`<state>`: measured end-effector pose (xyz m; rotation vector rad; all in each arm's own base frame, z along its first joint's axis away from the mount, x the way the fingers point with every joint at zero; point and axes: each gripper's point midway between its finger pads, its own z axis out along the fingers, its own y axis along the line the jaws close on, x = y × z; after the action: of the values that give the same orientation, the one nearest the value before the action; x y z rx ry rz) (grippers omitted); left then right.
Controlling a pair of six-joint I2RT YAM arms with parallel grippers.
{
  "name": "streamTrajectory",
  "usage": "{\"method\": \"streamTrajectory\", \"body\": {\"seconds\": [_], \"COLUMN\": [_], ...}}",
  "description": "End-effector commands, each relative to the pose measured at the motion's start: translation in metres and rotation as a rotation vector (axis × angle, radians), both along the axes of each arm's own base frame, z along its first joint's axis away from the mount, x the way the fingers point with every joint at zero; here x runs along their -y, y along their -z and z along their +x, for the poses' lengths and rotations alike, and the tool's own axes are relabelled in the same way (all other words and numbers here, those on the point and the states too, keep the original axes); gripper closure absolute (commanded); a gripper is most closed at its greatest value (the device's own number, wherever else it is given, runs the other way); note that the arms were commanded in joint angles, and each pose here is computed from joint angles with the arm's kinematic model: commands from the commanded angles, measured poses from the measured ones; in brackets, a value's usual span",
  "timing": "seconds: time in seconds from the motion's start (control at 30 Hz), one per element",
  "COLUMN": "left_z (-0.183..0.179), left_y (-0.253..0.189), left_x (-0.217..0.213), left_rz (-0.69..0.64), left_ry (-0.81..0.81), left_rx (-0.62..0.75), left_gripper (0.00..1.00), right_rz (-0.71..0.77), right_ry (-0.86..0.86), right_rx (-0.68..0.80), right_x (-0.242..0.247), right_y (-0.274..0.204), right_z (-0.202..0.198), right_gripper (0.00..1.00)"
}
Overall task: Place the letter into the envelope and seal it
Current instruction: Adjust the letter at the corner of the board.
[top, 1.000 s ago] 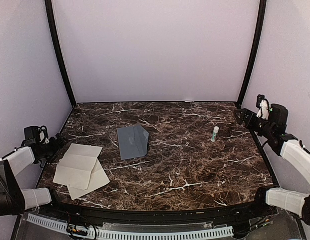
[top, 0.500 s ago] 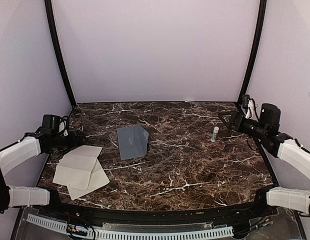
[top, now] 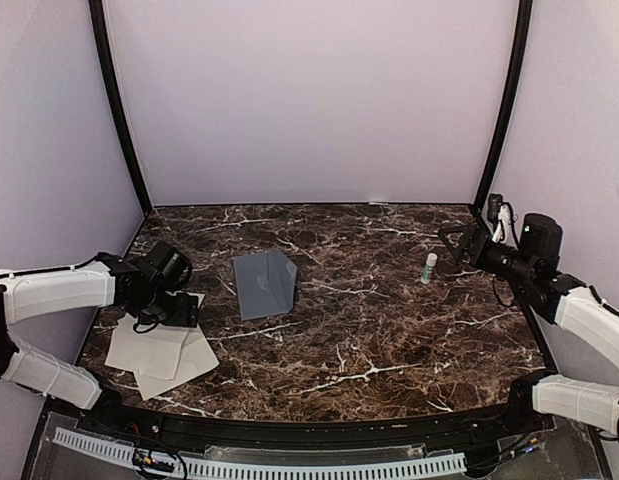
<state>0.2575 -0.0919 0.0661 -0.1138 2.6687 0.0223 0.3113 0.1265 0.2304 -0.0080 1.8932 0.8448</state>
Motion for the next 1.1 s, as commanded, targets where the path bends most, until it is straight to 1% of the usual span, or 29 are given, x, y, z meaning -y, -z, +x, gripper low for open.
{"method": "streamTrajectory", "body": {"seconds": [0.0, 0.07, 0.3, 0.57, 0.63, 0.83, 0.93, 1.0, 1.07], "left_z": [-0.008, -0.011, -0.024, -0.033, -0.035, -0.042, -0.040, -0.038, -0.037], "left_y": [-0.001, 0.002, 0.013, 0.020, 0.025, 0.032, 0.029, 0.025, 0.022], "left_x": [-0.012, -0.004, -0.001, -0.013, -0.011, -0.007, -0.010, -0.013, -0.014], "left_rz": [0.137, 0.137, 0.223, 0.326, 0.345, 0.379, 0.401, 0.419, 0.432], "left_ry": [-0.034, -0.017, -0.010, -0.049, -0.035, -0.012, -0.030, -0.037, -0.041], "left_rx": [-0.032, -0.038, -0.103, -0.140, -0.157, -0.187, -0.176, -0.161, -0.145], "left_gripper": [0.15, 0.17, 0.19, 0.28, 0.33, 0.35, 0.38, 0.43, 0.46], "right_rz": [-0.038, -0.057, -0.064, -0.066, -0.074, -0.084, -0.080, -0.077, -0.075], "right_ry": [0.026, 0.033, 0.020, -0.002, -0.004, 0.026, 0.038, 0.041, 0.043], "right_rx": [0.024, 0.025, 0.010, 0.019, 0.015, 0.044, 0.075, 0.093, 0.104], "right_x": [0.005, 0.007, 0.004, 0.000, 0.000, 0.005, 0.007, 0.008, 0.008], "right_y": [0.000, 0.002, 0.009, 0.010, 0.012, 0.007, -0.001, -0.005, -0.008], "right_z": [-0.002, -0.003, 0.003, 0.006, 0.007, 0.006, 0.005, 0.003, 0.003], "right_gripper": [0.01, 0.01, 0.01, 0.01, 0.01, 0.01, 0.01, 0.01, 0.01]}}
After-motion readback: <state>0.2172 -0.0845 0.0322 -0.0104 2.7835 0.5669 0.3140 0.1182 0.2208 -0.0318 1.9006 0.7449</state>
